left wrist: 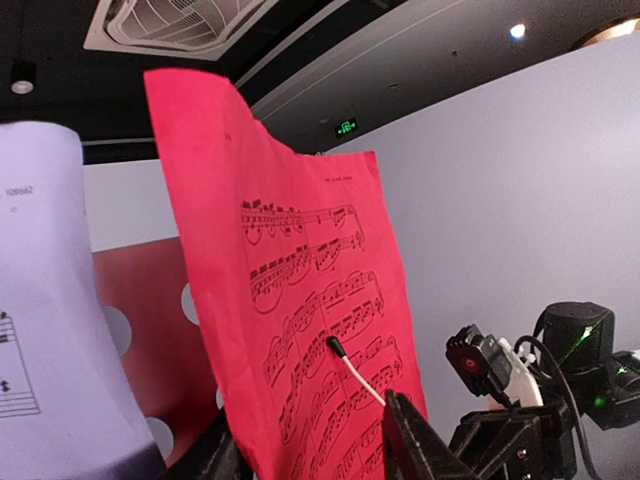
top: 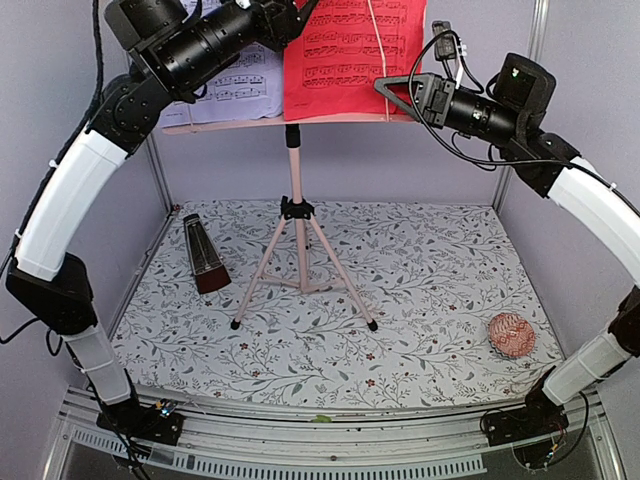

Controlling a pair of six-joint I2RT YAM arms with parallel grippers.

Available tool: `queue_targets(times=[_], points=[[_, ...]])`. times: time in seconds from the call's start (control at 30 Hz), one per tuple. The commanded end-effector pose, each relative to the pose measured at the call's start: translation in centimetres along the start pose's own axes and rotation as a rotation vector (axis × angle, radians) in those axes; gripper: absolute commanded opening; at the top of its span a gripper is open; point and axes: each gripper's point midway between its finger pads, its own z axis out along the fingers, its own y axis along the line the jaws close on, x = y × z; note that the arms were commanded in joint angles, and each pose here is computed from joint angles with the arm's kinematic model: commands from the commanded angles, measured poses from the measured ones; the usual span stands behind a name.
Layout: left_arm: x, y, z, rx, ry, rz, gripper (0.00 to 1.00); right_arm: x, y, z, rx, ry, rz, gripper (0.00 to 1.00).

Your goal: Set up the instrument practice props

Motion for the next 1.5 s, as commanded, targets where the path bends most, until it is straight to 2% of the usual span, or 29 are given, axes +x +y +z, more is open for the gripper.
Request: queue_targets(times=[0.0,0.27,0.53,0.83,1.03,1.27,1.47], points=[[-3.3,0.4,-1.8,0.021,-0.072,-0.024,0.47,-0.8,1.3,-1.0,-0.01,-0.031,-0.024,0.26],[-3.7,-0.6,-4.2,0.078,-0.055,-0.048,0.69,0.1,1.6,-2.4,0.006,-0.038,-0.011,0.34],[-3.5,-0.9,-9.1,0.109,-0.036,-0.096,0.95,1.5,2.3,-4.3,0.024,-0.036,0.003,0.6],[-1.3,-0.5,-14.8,0.083,0.033,-0.153,0.96,5.7,1.4,-6.4,0.082,0.011,0.054,0.88],[1.1,-0.7,-19.3,0.077,0.071,-0.224,0.96,9.6,0.0,-7.4,0.125,0.055,0.106,1.0],[5.7,-1.1,-23.5,0.037,0.144,-0.334,0.96,15.3,-2.1,-8.1,0.158,0.118,0.195,0.99],[12.5,-2.8,-25.5,0.023,0.246,-0.492,0.96,20.3,-4.2,-7.4,0.2,0.194,0.27,0.99]])
